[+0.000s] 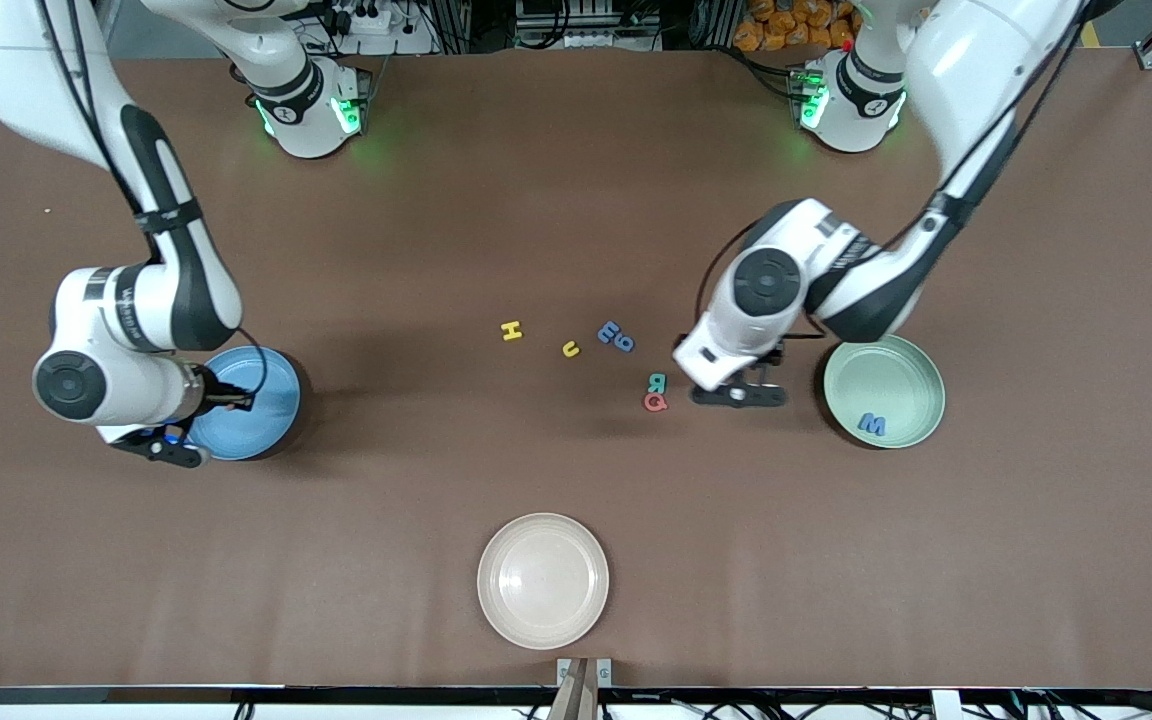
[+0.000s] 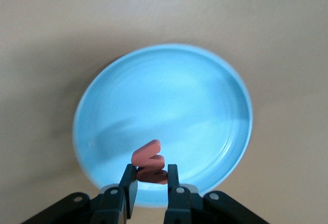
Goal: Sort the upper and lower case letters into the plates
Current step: 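Carry the pink w onto the blue plate with the right gripper and release, then grasp the teal letter with the left gripper and carry it to the green plate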
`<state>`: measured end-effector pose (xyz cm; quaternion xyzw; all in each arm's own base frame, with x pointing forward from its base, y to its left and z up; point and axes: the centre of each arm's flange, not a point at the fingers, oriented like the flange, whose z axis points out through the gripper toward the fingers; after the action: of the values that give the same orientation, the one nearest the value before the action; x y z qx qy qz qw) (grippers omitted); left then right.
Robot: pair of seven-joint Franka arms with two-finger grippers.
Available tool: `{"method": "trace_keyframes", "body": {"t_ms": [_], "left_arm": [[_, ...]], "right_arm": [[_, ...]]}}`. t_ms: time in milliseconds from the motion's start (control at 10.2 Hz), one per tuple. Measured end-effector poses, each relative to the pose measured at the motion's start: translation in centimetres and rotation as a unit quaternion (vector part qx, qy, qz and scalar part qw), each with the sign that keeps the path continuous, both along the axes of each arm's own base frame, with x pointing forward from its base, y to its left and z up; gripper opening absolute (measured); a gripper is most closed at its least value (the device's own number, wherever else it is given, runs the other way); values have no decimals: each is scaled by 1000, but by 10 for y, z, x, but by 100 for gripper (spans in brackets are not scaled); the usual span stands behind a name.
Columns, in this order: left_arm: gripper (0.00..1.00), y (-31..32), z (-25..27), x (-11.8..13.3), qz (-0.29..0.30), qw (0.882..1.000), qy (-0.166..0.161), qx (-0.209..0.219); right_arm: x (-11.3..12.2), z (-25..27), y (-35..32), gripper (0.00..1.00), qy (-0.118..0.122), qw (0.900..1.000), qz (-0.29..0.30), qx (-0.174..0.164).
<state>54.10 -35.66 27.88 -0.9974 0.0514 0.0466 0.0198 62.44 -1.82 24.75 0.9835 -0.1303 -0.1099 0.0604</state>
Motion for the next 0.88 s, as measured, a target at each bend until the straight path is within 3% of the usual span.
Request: {"method": "trace_keyframes", "body": {"t_ms": [98, 195, 586, 781, 878], "left_arm": [[100, -14, -6, -4, -14, 1000, -4, -2], [94, -24, -14, -7, -31, 999, -13, -1], [87, -41, -56, -10, -63, 997, -30, -19], [83, -45, -81, -16, -65, 998, -27, -3], [82, -49, -94, -21, -65, 997, -30, 10]], "right_arm": [[0, -18, -5, 28, -4, 1000, 5, 0], [0, -34, -4, 29, -3, 1000, 9, -2], [-1, -38, 5, 79, 7, 1000, 18, 0], [0, -22, 12, 100, 9, 1000, 23, 2], [1, -9, 20, 100, 7, 1000, 28, 4]]}}
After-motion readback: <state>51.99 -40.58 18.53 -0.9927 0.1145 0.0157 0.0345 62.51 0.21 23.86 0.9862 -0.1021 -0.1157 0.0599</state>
